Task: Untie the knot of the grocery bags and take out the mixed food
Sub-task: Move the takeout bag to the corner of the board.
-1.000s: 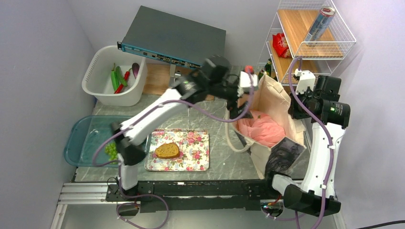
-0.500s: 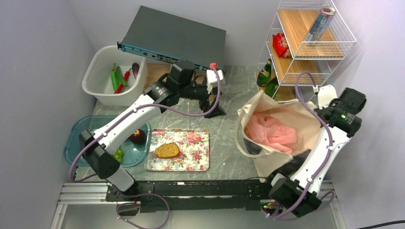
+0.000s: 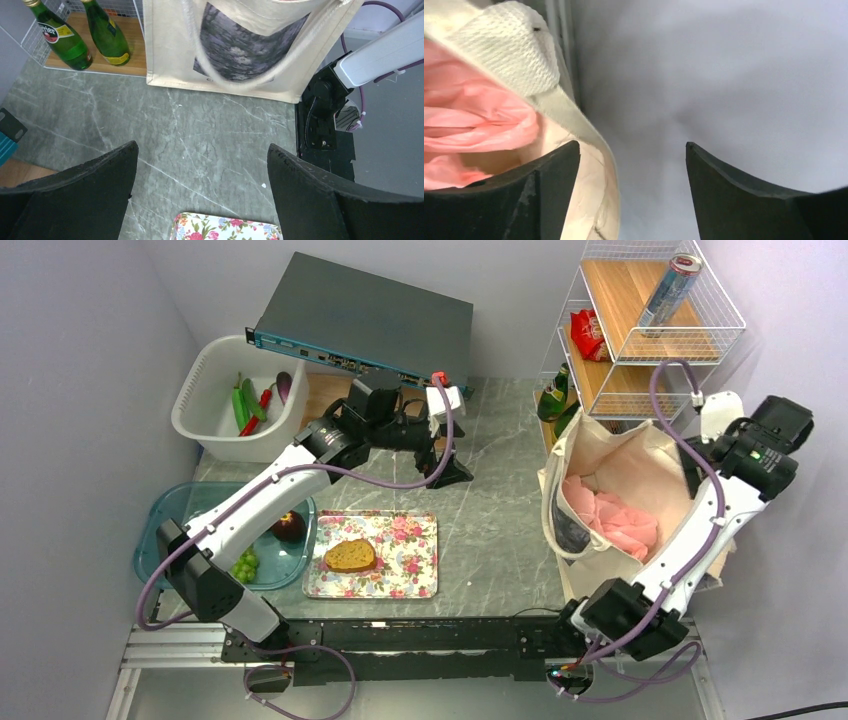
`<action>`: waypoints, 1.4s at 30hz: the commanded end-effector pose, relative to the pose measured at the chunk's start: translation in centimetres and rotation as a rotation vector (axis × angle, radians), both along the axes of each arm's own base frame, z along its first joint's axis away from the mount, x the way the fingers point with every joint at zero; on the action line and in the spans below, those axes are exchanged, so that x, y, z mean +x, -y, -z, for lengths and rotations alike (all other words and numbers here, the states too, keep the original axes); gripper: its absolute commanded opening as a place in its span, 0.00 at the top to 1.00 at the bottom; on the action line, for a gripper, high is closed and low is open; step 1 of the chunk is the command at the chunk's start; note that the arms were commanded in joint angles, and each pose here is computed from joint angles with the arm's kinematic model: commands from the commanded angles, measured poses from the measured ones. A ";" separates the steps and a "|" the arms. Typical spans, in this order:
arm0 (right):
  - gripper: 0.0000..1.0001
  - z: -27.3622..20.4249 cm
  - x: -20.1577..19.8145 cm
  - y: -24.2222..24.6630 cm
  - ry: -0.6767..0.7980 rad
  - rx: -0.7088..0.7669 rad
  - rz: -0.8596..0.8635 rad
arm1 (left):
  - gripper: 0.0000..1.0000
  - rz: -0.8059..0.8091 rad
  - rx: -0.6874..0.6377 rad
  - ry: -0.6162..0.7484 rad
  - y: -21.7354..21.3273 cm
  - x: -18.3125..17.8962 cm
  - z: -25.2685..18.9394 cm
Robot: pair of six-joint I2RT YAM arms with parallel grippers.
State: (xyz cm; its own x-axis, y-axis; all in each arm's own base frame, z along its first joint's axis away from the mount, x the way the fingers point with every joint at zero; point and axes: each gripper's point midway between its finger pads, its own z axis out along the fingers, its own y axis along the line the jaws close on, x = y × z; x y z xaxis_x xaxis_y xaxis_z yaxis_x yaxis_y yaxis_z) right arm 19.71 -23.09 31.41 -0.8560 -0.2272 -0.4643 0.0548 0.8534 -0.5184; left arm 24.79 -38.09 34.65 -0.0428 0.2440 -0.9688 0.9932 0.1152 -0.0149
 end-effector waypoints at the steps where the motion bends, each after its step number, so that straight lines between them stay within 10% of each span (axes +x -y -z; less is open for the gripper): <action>1: 0.14 -2.8 0.9 -4.1 0.105 0.028 -0.064 | 0.01 -0.005 -0.050 0.024 -0.5 -0.5 -1.9; 10: 0.09 -10.2 3.0 -16.9 0.350 0.298 -0.475 | 0.01 -0.065 -0.044 -0.052 -1.6 0.0 -1.0; 21: 0.10 -7.8 5.5 -31.3 0.297 0.631 -0.935 | 0.01 -0.244 -0.039 -0.170 -6.7 2.3 0.7; 31: 0.14 6.9 6.1 -40.2 -0.187 0.113 -1.246 | 0.01 -0.447 -0.022 -0.119 -14.6 5.4 0.6; 42: 0.12 19.1 5.5 -21.2 -0.548 -0.331 -1.004 | 0.01 -0.537 0.016 -0.083 -18.8 5.5 1.2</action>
State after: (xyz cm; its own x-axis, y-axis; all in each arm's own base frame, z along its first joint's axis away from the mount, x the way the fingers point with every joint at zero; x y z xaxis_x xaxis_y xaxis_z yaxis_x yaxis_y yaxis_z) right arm 23.99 5.66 9.84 -0.2878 -0.9576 0.0146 -0.9220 0.2729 -0.2748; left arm 31.02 -20.37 33.47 -0.2571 0.1794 -0.9496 0.7945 0.5987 -0.1020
